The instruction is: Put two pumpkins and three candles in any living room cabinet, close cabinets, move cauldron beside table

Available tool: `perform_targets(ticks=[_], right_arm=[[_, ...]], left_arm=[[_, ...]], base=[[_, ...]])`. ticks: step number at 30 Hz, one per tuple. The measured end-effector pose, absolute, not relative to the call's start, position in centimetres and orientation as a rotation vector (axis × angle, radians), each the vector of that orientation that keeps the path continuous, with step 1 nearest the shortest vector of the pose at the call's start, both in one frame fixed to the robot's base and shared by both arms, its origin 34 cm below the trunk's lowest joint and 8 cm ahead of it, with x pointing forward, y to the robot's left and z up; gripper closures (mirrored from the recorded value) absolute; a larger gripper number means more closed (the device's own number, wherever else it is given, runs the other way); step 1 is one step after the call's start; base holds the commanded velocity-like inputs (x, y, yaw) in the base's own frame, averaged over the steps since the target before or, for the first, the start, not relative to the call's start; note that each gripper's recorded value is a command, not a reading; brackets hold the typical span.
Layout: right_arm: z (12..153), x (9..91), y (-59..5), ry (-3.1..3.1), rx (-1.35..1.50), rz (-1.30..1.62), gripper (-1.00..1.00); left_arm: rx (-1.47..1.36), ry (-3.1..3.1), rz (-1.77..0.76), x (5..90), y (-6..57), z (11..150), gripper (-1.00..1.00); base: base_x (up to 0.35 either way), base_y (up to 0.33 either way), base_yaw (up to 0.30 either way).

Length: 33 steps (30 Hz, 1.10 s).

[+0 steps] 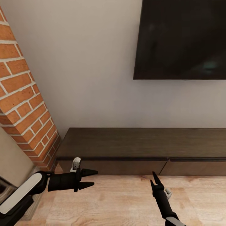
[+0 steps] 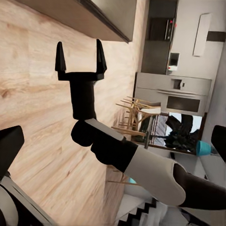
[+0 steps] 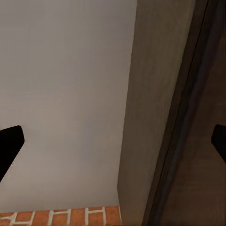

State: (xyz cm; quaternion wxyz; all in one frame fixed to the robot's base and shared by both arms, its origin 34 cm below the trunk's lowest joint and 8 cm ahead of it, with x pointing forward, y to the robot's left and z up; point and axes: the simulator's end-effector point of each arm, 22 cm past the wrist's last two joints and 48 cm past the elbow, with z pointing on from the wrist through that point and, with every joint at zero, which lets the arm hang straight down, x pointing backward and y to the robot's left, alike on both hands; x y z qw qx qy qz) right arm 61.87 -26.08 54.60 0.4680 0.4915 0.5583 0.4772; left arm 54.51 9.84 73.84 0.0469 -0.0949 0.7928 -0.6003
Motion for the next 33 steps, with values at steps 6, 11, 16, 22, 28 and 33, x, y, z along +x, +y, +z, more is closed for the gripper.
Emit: perform_targets(ticks=[6, 11, 16, 22, 28, 33], right_arm=[[53.6, 61.7, -26.4, 1.342, 1.218, 1.174, -1.0], [53.0, 61.6, -26.5, 1.327, 1.212, 1.181, -1.0], [52.4, 61.5, -26.5, 1.311, 1.198, 1.191, -1.0], [51.1, 61.3, -26.8, 1.308, 1.204, 1.181, -1.0], [49.6, 60.9, -27.0, 1.306, 1.215, 1.17, -1.0], [48.6, 60.7, -27.1, 1.306, 1.213, 1.168, -1.0]], left_arm=[[-0.287, 2.425, -1.838, 54.1, 9.6, 72.6, -1.0], [-0.288, 2.426, -1.837, 53.9, 9.7, 71.5, -1.0], [-0.288, 2.425, -1.838, 53.7, 9.6, 70.5, -1.0], [-0.288, 2.425, -1.837, 53.5, 9.7, 69.3, -1.0], [-0.289, 2.423, -1.839, 53.3, 9.6, 68.1, -1.0], [-0.288, 2.423, -1.84, 53.1, 9.6, 67.0, -1.0]], base=[[0.0, 0.0, 0.0], [0.0, 0.0, 0.0], [0.0, 0.0, 0.0], [0.0, 0.0, 0.0], [0.0, 0.0, 0.0], [0.0, 0.0, 0.0]])
